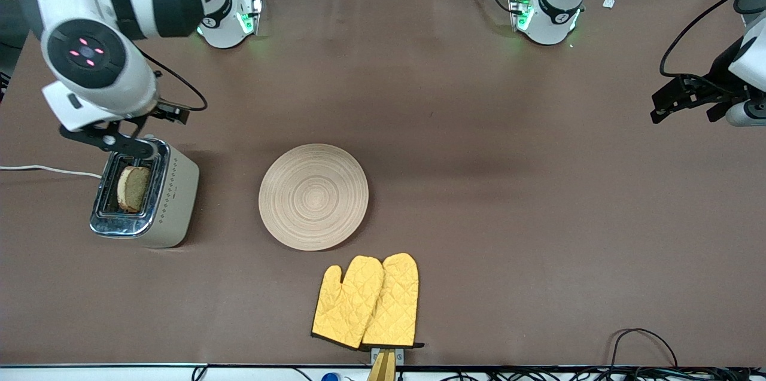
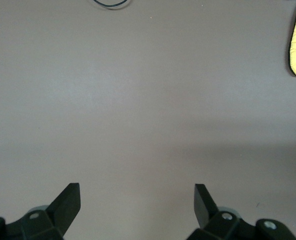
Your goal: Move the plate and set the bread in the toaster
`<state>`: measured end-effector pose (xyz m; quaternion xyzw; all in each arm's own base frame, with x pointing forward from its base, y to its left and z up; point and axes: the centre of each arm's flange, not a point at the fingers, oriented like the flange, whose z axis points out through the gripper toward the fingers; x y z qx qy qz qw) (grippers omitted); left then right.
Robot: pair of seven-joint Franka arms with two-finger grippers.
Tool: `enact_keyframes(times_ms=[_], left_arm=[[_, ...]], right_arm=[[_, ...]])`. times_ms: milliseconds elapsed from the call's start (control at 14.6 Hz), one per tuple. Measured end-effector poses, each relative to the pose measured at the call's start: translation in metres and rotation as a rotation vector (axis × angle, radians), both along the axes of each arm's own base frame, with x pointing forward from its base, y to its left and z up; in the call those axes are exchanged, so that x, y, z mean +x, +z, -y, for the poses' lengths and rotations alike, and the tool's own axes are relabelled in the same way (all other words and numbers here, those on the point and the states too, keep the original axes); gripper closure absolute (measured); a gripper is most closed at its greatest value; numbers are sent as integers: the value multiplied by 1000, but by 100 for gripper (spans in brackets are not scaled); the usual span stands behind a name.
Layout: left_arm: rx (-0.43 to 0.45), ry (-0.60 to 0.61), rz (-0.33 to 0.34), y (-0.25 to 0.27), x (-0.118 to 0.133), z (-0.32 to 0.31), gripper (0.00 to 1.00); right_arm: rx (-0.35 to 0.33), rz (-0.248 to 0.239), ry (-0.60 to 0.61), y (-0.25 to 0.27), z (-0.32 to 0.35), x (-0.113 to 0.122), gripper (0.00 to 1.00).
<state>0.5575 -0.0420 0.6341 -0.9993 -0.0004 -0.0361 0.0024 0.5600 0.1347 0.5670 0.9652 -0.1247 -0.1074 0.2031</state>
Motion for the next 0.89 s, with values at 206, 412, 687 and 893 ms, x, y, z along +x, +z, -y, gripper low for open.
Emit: enact_keyframes(times_ms=[206,412,687,893], left_arm=[[0,0,2,0,0,0,0],[0,0,2,1,0,0,0],[0,0,3,1,0,0,0],[0,0,3,1,0,0,0]], right_arm=[[165,95,-6,35,58,8,0],[323,163,73,56,134,9,0],[403,165,162,55,177,0,0],[419,161,228,51,176,1,0]])
